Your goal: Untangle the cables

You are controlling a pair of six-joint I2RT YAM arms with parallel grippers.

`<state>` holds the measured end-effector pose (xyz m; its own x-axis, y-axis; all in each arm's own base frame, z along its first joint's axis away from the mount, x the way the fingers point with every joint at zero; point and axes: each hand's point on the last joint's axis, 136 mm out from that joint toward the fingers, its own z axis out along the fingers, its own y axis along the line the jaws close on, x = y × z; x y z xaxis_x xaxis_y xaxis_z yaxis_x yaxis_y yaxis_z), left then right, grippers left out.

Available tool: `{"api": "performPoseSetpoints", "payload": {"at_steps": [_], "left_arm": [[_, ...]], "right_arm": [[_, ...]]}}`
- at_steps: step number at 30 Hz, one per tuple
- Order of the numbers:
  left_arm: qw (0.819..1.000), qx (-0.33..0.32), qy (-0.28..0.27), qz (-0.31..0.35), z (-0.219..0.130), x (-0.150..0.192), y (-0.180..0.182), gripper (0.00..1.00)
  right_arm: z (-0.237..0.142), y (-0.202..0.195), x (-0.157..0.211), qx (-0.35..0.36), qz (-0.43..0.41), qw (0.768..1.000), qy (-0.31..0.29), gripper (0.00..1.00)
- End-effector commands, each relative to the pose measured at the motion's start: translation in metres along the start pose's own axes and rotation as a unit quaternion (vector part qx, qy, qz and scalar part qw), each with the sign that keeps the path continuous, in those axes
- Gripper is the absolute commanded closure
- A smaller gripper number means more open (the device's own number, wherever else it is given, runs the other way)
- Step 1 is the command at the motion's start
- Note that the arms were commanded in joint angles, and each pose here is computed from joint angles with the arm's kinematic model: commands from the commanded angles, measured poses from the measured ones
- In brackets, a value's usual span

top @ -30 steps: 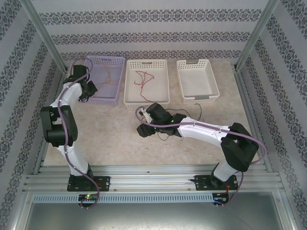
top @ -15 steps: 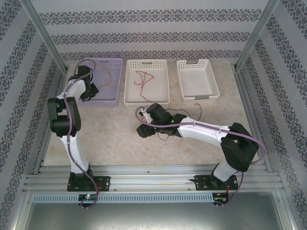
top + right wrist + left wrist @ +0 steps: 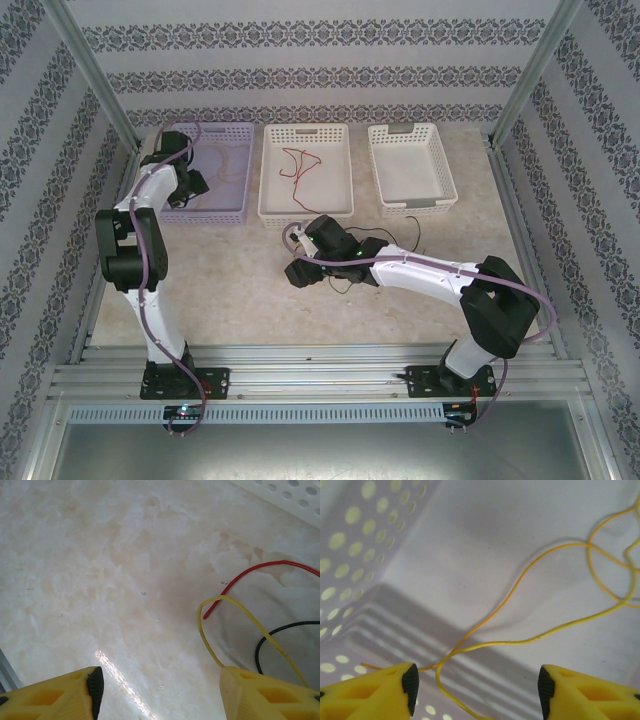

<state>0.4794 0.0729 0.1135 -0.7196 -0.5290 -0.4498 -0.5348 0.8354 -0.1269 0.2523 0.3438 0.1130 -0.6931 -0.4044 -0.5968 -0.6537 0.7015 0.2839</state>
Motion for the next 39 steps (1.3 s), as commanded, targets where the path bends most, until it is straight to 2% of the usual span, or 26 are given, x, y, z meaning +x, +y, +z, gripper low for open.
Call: {"api": "performPoseSetpoints", "payload": {"at_steps": [1,9,14,19,24,28,33,38,39], "left_arm": [[0.999,0.022,-0.019,0.014,-0.038,-0.007,-0.01,0.23],[0.994,0.096,-0.056,0.026,-0.104,0.001,-0.032,0.02],[0.987,0.144,-0.053,0.044,-0.142,0.034,-0.047,0.0],[0.979,0.185,-0.041,0.08,-0.167,0.085,-0.061,0.0],[0.97,0.215,-0.016,0.108,-0.17,0.145,-0.072,0.0],[0.965,0.232,-0.004,0.123,-0.164,0.18,-0.081,0.0],[0.959,0.242,0.017,0.144,-0.147,0.211,-0.097,0.0],[0.952,0.258,0.027,0.164,-0.138,0.233,-0.114,0.0],[0.95,0.261,0.028,0.168,-0.135,0.236,-0.117,0.0]], "right_arm": [[-0.006,0.002,-0.005,0.01,-0.001,1.0,-0.002,0.36],[-0.023,-0.04,0.003,0.08,0.021,0.996,0.022,0.36],[-0.032,-0.074,0.017,0.16,0.032,0.985,0.048,0.36],[-0.039,-0.09,0.021,0.196,0.047,0.978,0.061,0.36],[-0.031,-0.087,0.035,0.175,0.086,0.978,0.08,0.39],[-0.021,-0.084,0.046,0.157,0.112,0.977,0.089,0.41],[-0.009,-0.085,0.048,0.158,0.125,0.974,0.1,0.48],[-0.002,-0.091,0.057,0.168,0.133,0.97,0.113,0.51],[0.0,-0.092,0.058,0.168,0.134,0.97,0.114,0.55]]}}
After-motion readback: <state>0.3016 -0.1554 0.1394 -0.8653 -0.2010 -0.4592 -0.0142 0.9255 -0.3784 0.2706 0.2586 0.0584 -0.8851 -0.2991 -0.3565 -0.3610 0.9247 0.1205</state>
